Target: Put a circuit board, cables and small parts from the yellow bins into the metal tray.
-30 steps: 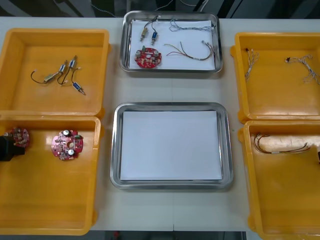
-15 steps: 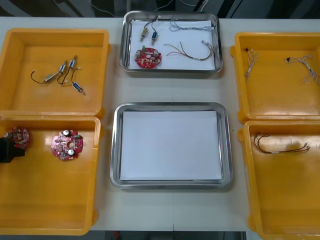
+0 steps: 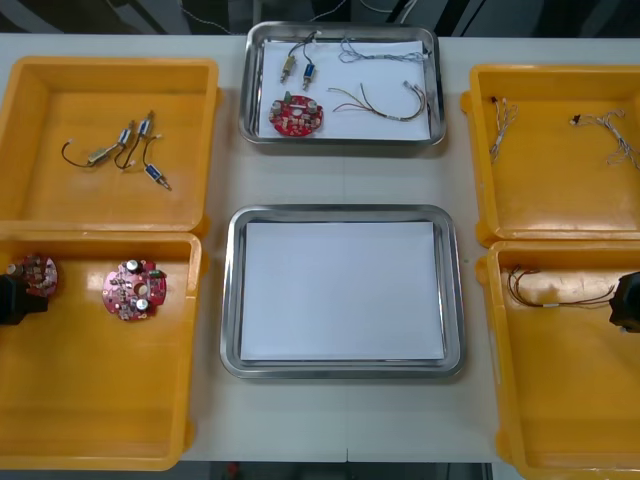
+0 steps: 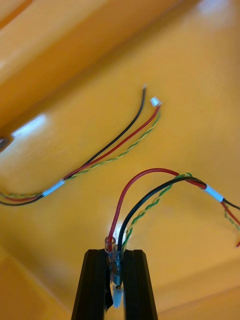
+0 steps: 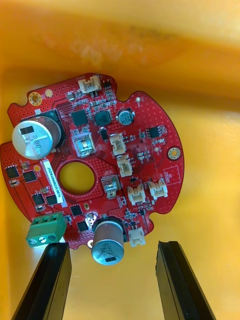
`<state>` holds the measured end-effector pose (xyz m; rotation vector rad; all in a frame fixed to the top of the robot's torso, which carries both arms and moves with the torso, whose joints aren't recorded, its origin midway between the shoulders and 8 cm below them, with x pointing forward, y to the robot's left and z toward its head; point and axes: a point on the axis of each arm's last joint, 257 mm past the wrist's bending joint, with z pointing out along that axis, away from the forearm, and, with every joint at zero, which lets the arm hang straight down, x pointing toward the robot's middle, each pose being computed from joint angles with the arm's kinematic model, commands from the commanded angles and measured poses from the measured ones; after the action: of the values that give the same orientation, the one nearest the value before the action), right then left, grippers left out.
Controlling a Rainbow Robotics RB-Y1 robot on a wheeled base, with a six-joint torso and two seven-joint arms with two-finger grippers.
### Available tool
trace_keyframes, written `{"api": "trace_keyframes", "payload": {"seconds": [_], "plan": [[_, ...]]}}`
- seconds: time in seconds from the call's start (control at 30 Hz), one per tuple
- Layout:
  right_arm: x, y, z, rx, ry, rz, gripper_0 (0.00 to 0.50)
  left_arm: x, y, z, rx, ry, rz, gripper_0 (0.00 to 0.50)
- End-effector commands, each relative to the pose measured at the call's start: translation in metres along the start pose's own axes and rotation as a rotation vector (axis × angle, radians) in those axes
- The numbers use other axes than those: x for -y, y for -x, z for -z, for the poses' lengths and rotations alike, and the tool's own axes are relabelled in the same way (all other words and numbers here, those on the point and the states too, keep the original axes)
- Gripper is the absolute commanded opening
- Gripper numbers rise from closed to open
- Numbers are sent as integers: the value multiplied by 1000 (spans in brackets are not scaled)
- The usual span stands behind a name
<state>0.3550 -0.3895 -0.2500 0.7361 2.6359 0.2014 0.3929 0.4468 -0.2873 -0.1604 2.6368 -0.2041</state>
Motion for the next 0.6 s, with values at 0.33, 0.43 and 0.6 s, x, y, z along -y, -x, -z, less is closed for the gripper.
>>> {"api": "trace_keyframes", "payload": {"seconds": [0.33, 0.43, 0.6], "plan": [[-39, -47, -5, -22, 95, -48, 0, -11, 11, 9, 15, 36, -100, 332], [-40, -52, -10, -11, 103, -47, 0, -10, 10, 8, 12, 33, -97, 8], [-37, -55, -12, -13, 99, -52, 0, -9, 11, 7, 16, 31, -96, 0]]}}
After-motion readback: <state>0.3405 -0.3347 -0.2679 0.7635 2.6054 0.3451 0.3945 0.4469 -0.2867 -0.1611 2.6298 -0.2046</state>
